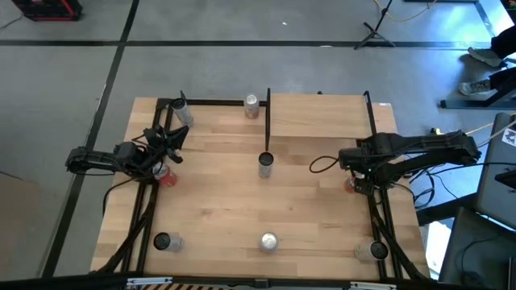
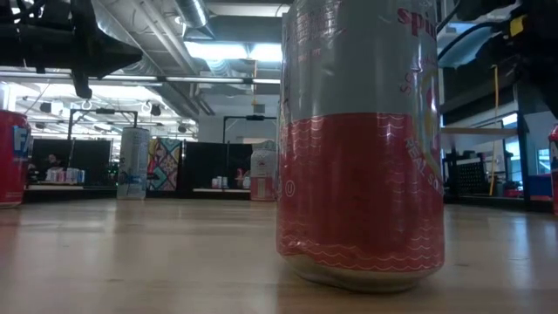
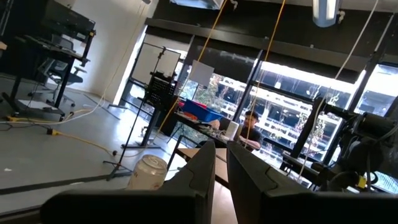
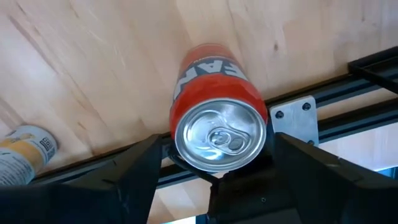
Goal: Place canned beverage on shelf
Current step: Put the left red soda can on the shelf
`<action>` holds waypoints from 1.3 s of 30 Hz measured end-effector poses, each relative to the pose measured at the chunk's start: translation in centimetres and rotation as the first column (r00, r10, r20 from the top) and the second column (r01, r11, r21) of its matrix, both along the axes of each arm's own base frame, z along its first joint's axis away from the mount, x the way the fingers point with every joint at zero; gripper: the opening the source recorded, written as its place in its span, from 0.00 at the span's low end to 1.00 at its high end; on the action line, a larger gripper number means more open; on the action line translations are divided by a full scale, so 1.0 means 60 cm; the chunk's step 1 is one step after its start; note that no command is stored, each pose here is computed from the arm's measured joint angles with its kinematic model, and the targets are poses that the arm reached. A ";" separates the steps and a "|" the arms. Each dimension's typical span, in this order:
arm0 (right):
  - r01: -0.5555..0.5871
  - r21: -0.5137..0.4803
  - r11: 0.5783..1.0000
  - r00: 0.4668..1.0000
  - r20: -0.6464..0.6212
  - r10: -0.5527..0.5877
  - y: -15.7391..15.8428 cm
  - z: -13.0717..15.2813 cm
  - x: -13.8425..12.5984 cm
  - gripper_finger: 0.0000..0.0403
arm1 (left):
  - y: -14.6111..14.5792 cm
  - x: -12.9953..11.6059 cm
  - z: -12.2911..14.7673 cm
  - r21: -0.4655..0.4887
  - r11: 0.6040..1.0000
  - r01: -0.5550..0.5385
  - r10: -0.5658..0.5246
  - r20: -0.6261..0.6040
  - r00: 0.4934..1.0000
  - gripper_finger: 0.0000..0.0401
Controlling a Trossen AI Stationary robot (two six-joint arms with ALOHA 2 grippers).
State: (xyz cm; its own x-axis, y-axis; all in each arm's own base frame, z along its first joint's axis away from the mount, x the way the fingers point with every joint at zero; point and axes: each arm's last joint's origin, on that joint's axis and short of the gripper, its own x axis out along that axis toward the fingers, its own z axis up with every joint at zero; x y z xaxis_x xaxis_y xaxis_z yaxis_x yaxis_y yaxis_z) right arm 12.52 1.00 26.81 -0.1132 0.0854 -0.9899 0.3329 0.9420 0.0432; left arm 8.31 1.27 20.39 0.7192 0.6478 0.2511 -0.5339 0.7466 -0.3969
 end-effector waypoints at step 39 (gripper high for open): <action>-0.007 -0.037 0.999 1.000 -0.002 0.007 -0.001 -0.055 0.005 0.85 | 0.000 0.001 -0.002 0.001 1.000 0.000 0.000 -0.016 1.000 0.09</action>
